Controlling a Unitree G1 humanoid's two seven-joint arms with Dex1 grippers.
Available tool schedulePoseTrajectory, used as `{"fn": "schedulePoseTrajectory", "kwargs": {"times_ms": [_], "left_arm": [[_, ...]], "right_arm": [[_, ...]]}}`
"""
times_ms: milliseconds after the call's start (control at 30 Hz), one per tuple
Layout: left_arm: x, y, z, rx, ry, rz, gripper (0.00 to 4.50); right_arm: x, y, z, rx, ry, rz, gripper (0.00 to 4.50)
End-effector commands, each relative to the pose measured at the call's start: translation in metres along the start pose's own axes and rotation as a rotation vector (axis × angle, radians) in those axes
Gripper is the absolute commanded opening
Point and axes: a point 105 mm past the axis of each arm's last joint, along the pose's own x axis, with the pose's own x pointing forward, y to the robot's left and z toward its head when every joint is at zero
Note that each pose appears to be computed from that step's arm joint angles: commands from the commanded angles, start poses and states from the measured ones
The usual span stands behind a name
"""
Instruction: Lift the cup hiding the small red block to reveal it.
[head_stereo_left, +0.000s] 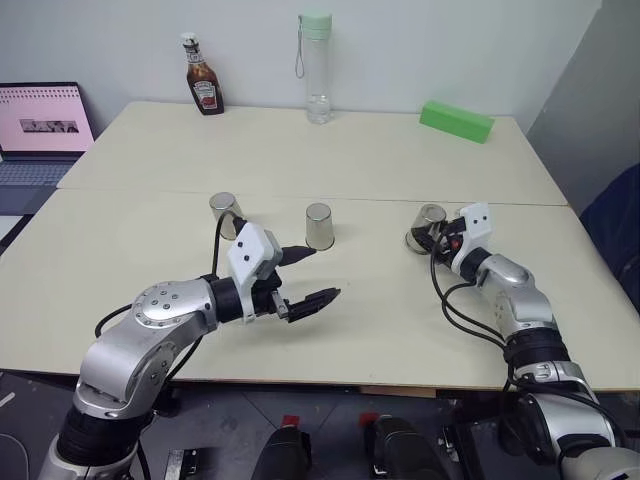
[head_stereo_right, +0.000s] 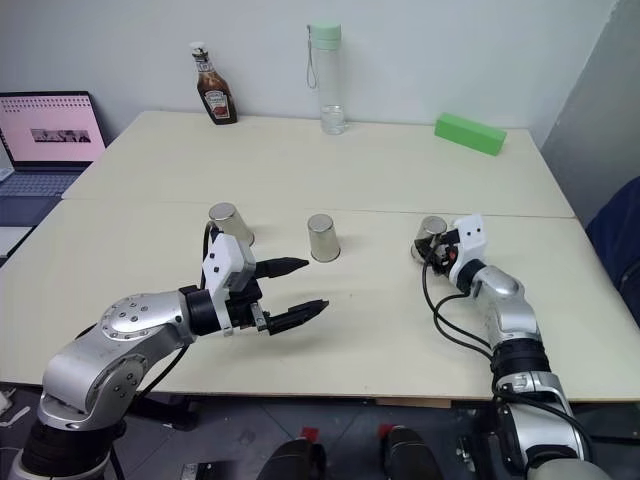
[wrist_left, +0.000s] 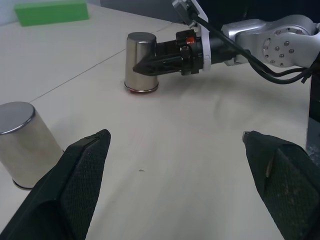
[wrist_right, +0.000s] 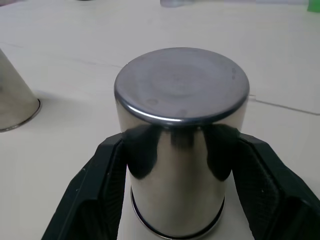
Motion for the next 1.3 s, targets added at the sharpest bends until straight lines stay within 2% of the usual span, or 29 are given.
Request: {"fn": "schedulePoseTrajectory", "kwargs": {"times_ms": [33,167,267,333,467,733,800,867,967,1133,1300], "left_arm": [[0.0,-0.001,0.007,0.024,-0.026,0.0,4.5],[-0.001,0.0,0.006,0.02,-0.023,0.002,4.5],[0.0,0.001,0.004,0.019,-0.02,0.0,4.5],[0.002,0.0,0.004,0.015,-0.019,-0.006,4.5],[0.003,-0.001,0.003,0.014,-0.008,-0.026,4.5],[0.005,0.001,0.006,0.027,-0.003,-0.039,4.5],[0.004,0.0,0.006,0.027,-0.003,-0.041,4.5],[0.003,-0.001,0.006,0.026,-0.002,-0.041,4.5],[0.003,-0.001,0.005,0.017,-0.009,-0.034,4.5],[0.002,-0.002,0.003,0.005,-0.01,-0.026,4.5],[-0.006,0.002,-0.002,-0.004,0.005,0.006,4.5]], "right_arm": [[-0.021,0.002,0.048,-0.007,-0.136,-0.012,2.68],[-0.048,-0.002,0.06,-0.017,-0.136,-0.07,2.68],[-0.061,-0.013,0.053,-0.028,-0.077,-0.145,2.68],[-0.065,-0.018,0.039,-0.016,-0.035,-0.183,2.68],[-0.062,-0.009,0.012,0.041,0.012,-0.174,2.68],[-0.053,-0.021,-0.018,0.059,0.065,-0.241,2.68],[-0.055,-0.02,-0.023,0.065,0.073,-0.246,3.39],[-0.057,-0.017,-0.025,0.056,0.08,-0.239,3.69],[-0.065,-0.013,-0.022,0.017,0.098,-0.236,4.45],[-0.092,-0.008,-0.012,-0.048,0.174,-0.248,4.45],[-0.112,0.031,0.009,0.001,0.17,-0.117,4.45]]}}
